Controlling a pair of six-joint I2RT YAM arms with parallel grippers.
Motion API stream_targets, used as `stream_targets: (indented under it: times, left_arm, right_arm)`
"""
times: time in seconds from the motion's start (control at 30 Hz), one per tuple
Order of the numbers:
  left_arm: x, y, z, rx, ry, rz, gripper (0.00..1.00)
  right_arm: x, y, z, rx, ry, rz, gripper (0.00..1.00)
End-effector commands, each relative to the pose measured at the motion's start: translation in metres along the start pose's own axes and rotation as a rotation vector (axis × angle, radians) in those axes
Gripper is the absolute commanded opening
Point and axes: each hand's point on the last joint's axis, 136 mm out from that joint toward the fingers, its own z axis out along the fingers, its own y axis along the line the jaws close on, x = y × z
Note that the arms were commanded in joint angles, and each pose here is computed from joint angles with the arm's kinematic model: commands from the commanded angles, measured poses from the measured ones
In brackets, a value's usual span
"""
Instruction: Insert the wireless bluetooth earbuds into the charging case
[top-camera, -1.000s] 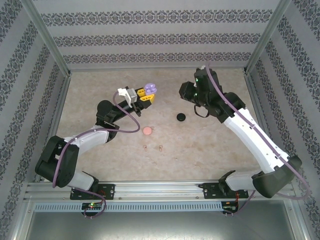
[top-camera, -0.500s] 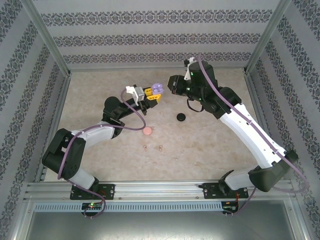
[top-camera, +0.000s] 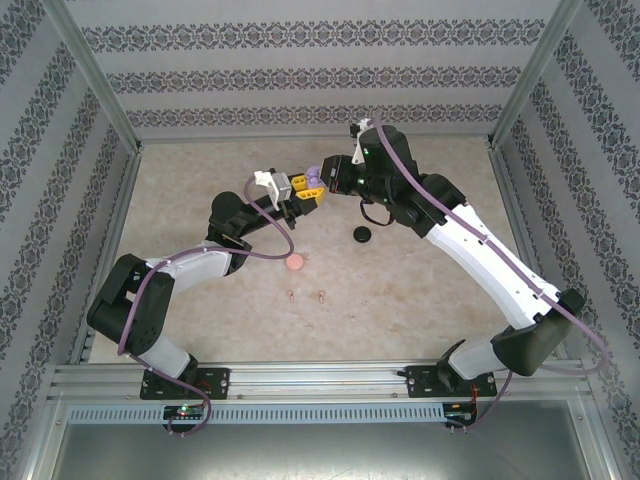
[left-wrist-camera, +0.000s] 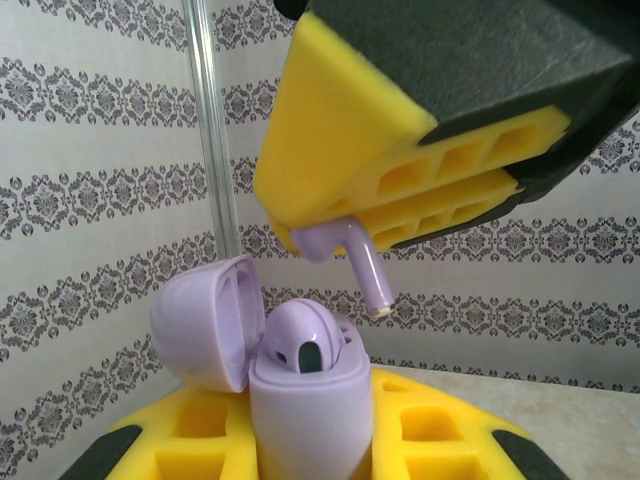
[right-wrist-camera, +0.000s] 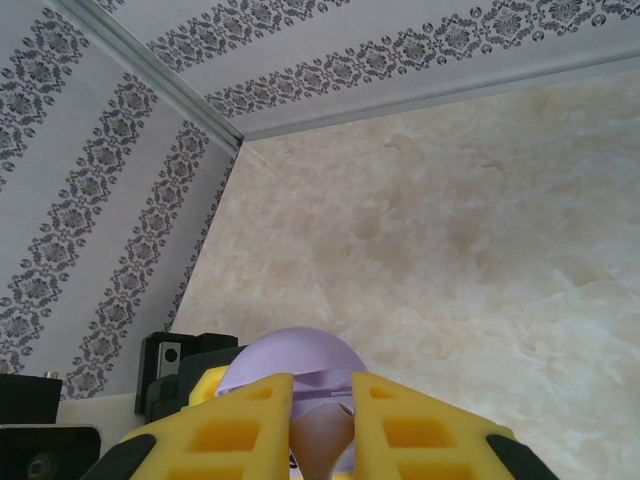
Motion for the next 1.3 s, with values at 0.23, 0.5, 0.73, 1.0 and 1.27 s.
stream_targets:
  times: [0.23, 0.5, 0.73, 1.0, 1.27]
  left_arm:
    - [-0.017, -0.012, 0.006, 0.053, -0.058, 0.032, 0.00]
    - [-0.021, -0.012, 0.006, 0.051, -0.067, 0.040, 0.00]
    - [-0.021, -0.009, 0.007, 0.037, -0.068, 0.043, 0.00]
    - [-0.025, -0.004, 0.007, 0.014, -0.079, 0.048, 0.00]
    - [-0.027, -0.005, 0.008, 0.017, -0.085, 0.046, 0.00]
  right_arm:
    - [-0.010, 0.010, 0.006, -0.025, -0.040, -0.012, 0.19]
    - [-0.001, 0.004, 0.015, -0.009, -0.011, -0.013, 0.18]
    - [0.004, -0.001, 0.011, 0.005, -0.008, -0.023, 0.18]
    - [0.014, -0.004, 0.006, 0.037, -0.008, -0.076, 0.17]
    - [0.025, -0.005, 0.013, 0.092, 0.004, -0.152, 0.17]
